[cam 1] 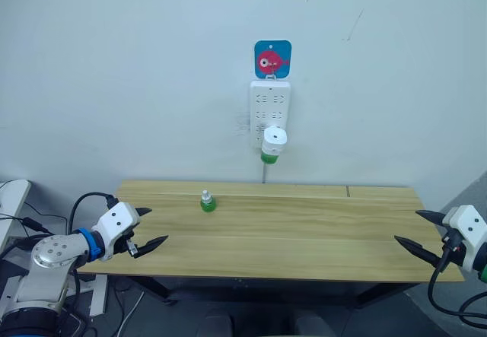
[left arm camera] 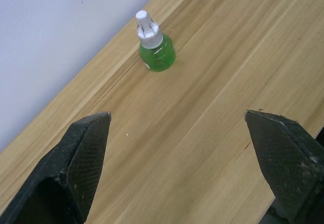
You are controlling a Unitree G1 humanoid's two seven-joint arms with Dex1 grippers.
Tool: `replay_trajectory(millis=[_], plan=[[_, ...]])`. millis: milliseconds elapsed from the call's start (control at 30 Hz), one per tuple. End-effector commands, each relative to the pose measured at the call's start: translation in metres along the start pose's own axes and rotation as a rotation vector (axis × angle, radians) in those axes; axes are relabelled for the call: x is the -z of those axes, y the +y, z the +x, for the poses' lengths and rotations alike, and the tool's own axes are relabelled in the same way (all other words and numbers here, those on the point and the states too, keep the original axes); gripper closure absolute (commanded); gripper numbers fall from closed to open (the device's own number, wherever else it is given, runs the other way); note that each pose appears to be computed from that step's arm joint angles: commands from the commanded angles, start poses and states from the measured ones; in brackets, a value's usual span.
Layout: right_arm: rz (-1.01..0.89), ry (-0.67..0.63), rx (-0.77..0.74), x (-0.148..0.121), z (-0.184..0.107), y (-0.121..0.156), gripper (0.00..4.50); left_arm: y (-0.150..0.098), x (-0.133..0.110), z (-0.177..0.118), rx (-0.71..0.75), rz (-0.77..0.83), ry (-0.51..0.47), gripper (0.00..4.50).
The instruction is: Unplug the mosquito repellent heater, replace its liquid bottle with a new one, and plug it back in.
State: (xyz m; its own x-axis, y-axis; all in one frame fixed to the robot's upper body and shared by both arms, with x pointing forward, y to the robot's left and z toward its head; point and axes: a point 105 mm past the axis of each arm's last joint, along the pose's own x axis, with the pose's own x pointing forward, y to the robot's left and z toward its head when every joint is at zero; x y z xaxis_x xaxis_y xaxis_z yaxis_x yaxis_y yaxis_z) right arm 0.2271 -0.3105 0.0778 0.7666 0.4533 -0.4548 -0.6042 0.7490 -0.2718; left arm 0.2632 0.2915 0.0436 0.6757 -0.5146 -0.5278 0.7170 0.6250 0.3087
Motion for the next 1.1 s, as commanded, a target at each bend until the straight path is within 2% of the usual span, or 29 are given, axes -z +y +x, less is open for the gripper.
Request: replay_trajectory(millis=[33, 233, 567, 1100], plan=[[-0.044, -0.030, 0.010, -0.016, -0.004, -0.007, 0.03, 0.004, -0.009, -0.003, -0.009, 0.018, -0.037, 0.00], [-0.036, -0.026, -0.008, -0.014, -0.004, -0.001, 0.03, 0.005, -0.005, -0.003, -0.007, 0.006, -0.015, 0.00], [-0.038, -0.025, -0.004, -0.013, -0.005, 0.000, 0.03, -0.001, -0.009, -0.007, 0.052, 0.020, -0.037, 0.00], [-0.033, -0.023, -0.007, -0.010, -0.005, 0.001, 0.03, 0.013, -0.003, -0.020, 0.021, -0.029, -0.040, 0.00]])
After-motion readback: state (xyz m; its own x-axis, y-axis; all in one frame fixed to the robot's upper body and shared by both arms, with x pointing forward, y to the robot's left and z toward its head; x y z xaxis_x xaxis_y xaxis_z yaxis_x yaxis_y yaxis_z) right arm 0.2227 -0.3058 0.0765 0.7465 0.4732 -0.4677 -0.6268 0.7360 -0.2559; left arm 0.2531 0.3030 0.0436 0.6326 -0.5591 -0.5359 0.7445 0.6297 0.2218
